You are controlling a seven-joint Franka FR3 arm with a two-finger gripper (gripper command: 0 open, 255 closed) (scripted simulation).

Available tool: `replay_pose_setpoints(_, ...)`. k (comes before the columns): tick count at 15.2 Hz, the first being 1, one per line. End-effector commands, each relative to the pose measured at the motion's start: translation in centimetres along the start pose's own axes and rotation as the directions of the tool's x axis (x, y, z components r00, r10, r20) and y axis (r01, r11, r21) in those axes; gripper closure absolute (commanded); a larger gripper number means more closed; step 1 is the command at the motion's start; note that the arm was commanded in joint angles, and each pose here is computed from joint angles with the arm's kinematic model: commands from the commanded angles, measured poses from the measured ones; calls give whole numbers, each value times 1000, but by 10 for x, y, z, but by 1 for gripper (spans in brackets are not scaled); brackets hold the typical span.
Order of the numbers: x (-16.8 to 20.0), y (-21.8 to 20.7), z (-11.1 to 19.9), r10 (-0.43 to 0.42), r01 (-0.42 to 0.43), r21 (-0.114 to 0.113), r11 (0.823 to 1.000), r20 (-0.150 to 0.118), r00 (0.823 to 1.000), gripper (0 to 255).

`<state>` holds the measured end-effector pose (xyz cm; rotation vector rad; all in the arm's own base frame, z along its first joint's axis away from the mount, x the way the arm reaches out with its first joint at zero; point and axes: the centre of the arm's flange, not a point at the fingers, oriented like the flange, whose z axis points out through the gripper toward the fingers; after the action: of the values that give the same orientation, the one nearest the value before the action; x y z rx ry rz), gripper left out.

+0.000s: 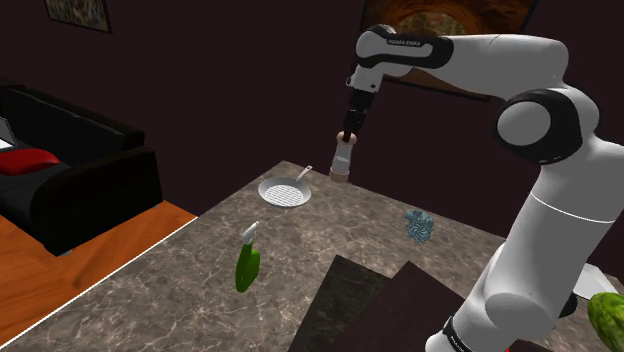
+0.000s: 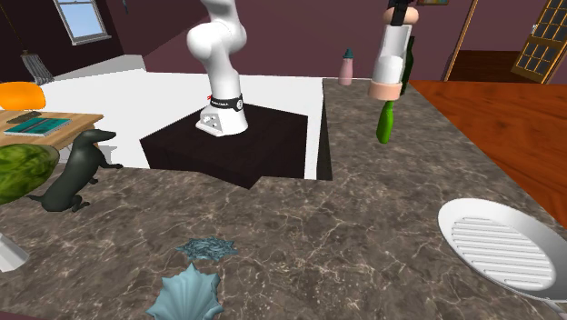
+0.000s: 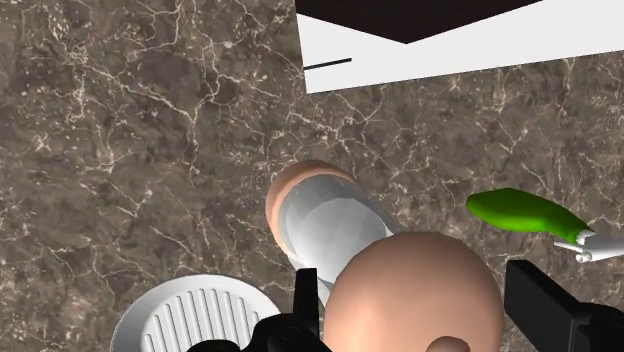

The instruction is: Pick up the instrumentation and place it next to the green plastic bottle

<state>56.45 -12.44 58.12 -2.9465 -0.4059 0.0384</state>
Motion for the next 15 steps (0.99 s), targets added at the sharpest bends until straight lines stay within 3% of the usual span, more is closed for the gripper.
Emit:
replay_pose_setpoints(1, 15, -23, 2, 2, -2, 0, 1000, -1, 1000, 255)
replay_pose_setpoints(15, 97, -187, 29, 2, -2, 0, 1000, -1, 1000, 255)
